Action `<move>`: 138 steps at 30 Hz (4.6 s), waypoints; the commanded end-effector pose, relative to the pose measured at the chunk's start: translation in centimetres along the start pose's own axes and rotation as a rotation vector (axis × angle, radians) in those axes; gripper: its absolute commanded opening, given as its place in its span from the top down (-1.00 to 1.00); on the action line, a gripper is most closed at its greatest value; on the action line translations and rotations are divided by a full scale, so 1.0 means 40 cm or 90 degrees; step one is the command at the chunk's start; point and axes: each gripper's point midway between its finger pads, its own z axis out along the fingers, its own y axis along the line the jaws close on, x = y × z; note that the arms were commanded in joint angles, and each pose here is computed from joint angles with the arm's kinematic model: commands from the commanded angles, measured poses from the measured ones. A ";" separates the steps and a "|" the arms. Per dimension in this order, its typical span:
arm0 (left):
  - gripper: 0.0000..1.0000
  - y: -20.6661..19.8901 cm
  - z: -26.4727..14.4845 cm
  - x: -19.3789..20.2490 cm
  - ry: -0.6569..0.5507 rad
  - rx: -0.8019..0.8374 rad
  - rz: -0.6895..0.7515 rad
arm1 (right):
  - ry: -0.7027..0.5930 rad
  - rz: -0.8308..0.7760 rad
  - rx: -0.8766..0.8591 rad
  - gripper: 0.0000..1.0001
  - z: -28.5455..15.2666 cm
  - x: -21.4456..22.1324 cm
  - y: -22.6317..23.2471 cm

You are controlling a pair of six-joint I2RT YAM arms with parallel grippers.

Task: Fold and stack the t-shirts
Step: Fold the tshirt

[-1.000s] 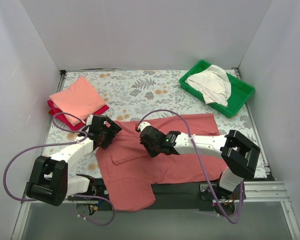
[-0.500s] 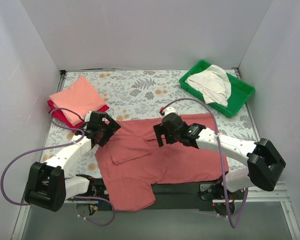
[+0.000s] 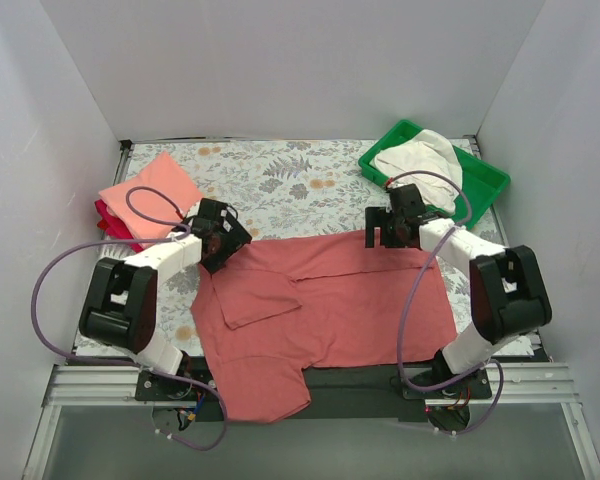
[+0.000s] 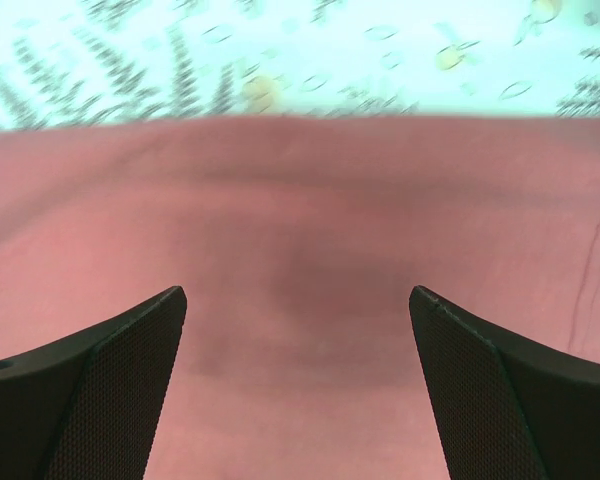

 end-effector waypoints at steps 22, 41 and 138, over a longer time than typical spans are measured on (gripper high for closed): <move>-0.88 -0.068 0.233 -0.142 -0.032 -0.092 0.056 | 0.053 0.056 0.053 -0.97 0.212 -0.082 -0.162; -0.88 -0.204 -0.118 -0.069 -0.075 0.024 0.097 | -0.081 0.061 0.018 -0.97 -0.068 -0.164 -0.112; 1.00 0.172 -0.400 0.509 0.105 0.056 0.290 | 0.148 0.507 0.063 -0.71 -0.286 0.473 -0.089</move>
